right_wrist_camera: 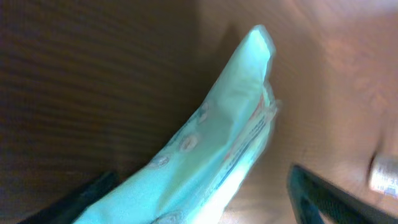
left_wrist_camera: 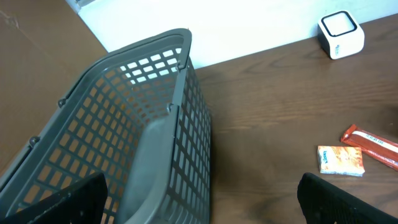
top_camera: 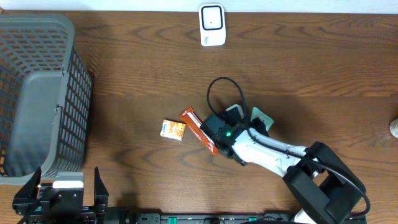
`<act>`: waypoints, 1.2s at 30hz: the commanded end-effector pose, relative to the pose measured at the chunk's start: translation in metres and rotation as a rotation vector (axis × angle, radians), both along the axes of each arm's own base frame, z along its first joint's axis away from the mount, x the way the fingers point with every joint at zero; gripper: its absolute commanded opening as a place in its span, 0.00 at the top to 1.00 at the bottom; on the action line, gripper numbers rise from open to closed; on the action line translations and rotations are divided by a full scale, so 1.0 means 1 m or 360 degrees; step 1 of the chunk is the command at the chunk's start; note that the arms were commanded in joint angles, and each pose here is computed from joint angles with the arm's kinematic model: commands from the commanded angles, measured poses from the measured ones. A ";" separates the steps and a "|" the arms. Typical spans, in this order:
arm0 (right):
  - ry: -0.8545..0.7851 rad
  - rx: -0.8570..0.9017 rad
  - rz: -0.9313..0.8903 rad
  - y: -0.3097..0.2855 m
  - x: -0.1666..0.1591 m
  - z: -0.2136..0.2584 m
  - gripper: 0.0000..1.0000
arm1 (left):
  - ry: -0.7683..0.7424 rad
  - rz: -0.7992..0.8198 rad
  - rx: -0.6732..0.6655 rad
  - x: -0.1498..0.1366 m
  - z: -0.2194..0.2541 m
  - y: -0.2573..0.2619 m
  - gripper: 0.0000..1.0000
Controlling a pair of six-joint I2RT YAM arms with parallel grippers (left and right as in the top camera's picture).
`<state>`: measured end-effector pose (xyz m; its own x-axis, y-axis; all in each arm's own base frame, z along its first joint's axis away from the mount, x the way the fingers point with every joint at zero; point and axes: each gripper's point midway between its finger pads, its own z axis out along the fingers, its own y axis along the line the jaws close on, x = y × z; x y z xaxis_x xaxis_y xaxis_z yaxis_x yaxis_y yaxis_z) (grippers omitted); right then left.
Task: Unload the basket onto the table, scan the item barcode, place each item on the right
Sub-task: 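Reach the right gripper down and grasp the light-green wipes pack, then lift the wipes pack and carry it toward the scanner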
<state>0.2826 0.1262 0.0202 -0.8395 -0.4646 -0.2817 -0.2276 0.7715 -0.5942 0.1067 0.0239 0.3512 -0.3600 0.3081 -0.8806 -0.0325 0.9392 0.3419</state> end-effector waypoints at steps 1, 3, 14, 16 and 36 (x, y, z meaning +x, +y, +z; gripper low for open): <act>0.0199 -0.0004 0.0019 -0.013 -0.011 -0.019 0.38 | -0.0003 -0.0010 0.0014 -0.001 -0.001 0.000 0.02; 0.0227 -0.0005 0.0041 -0.014 -0.011 -0.021 0.61 | -0.0003 -0.0010 0.0014 -0.001 -0.001 0.000 0.02; 0.0353 0.0125 0.0051 0.009 -0.011 0.000 0.99 | -0.0003 -0.0010 0.0014 -0.001 -0.001 0.000 0.02; 0.0427 0.0234 0.0062 0.027 -0.011 0.020 0.99 | -0.0003 -0.0010 0.0014 -0.001 -0.001 0.000 0.02; 0.1252 0.1978 0.0492 0.146 -0.039 0.162 0.99 | -0.0003 -0.0010 0.0014 -0.001 -0.001 0.000 0.02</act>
<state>0.2457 0.2563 0.1544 -0.8724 -0.4751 -0.1147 -0.4504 0.6902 0.5664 0.1069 0.0239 0.3508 -0.3610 0.3081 -0.8802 -0.0321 0.9392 0.3419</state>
